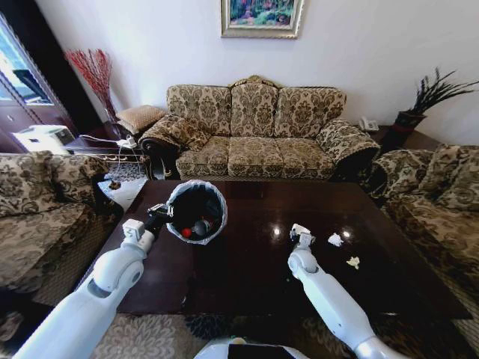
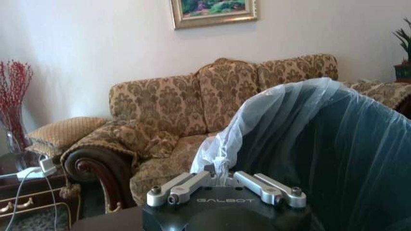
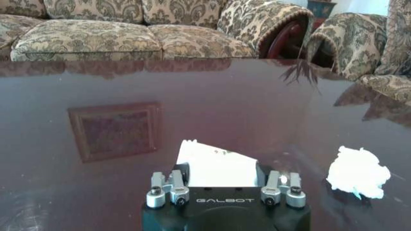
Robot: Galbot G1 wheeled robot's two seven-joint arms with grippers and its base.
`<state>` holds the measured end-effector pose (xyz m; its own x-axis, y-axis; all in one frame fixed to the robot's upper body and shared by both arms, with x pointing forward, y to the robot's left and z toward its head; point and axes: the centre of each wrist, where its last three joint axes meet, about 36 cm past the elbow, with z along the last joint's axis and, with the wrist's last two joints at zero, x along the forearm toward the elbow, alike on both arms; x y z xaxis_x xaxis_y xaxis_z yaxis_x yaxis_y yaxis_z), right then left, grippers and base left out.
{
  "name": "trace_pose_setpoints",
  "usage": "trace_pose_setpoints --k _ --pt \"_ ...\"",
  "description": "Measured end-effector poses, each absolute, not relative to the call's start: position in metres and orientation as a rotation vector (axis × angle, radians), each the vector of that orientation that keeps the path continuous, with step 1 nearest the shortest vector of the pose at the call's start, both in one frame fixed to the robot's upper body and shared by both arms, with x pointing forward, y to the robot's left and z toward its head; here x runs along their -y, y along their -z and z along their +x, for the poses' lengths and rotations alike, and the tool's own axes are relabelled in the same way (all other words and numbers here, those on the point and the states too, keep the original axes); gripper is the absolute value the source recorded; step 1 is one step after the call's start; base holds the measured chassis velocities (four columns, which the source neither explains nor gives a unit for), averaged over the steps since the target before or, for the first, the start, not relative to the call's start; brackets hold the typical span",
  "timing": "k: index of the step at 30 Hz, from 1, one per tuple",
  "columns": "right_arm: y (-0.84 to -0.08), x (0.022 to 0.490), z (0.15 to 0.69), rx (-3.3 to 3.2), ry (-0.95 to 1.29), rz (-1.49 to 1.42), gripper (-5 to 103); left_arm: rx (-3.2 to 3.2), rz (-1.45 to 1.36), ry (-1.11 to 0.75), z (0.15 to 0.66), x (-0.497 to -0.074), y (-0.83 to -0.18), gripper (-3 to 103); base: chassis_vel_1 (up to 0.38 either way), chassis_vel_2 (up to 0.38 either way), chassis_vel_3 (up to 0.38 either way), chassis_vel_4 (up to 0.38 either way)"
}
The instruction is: Move to the front of the table and place the trash on the table into the trash bin.
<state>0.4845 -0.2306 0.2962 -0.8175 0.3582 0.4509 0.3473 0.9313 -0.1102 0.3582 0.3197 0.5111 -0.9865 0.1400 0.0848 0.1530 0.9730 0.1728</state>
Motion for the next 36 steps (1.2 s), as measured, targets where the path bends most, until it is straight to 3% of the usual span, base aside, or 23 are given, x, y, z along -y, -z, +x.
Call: trace_pose_setpoints --k 15,17,18,23,29,36 --pt "-0.29 0.229 0.472 2.616 -0.028 -0.518 23 3.059 -0.237 0.268 0.358 -0.319 -0.514 0 0.0 0.0 0.0 0.0" --pt "-0.29 0.229 0.472 2.616 -0.026 -0.518 23 3.061 -0.239 0.267 0.357 -0.319 -0.514 0 0.0 0.0 0.0 0.0" --pt "-0.29 0.228 0.471 2.617 -0.024 -0.518 16 3.063 -0.242 0.267 0.357 -0.319 -0.515 0 0.0 0.0 0.0 0.0" --pt "-0.291 0.224 0.466 2.62 -0.014 -0.512 4 3.066 -0.245 0.265 0.356 -0.318 -0.515 0 0.0 0.0 0.0 0.0" --pt "-0.295 0.22 0.458 2.644 -0.012 -0.493 4 3.074 -0.242 0.26 0.355 -0.316 -0.517 0 0.0 0.0 0.0 0.0" --pt "-0.369 0.216 0.444 2.864 0.017 -0.355 4 3.084 -0.232 0.254 0.354 -0.313 -0.518 0 0.0 0.0 0.0 0.0"
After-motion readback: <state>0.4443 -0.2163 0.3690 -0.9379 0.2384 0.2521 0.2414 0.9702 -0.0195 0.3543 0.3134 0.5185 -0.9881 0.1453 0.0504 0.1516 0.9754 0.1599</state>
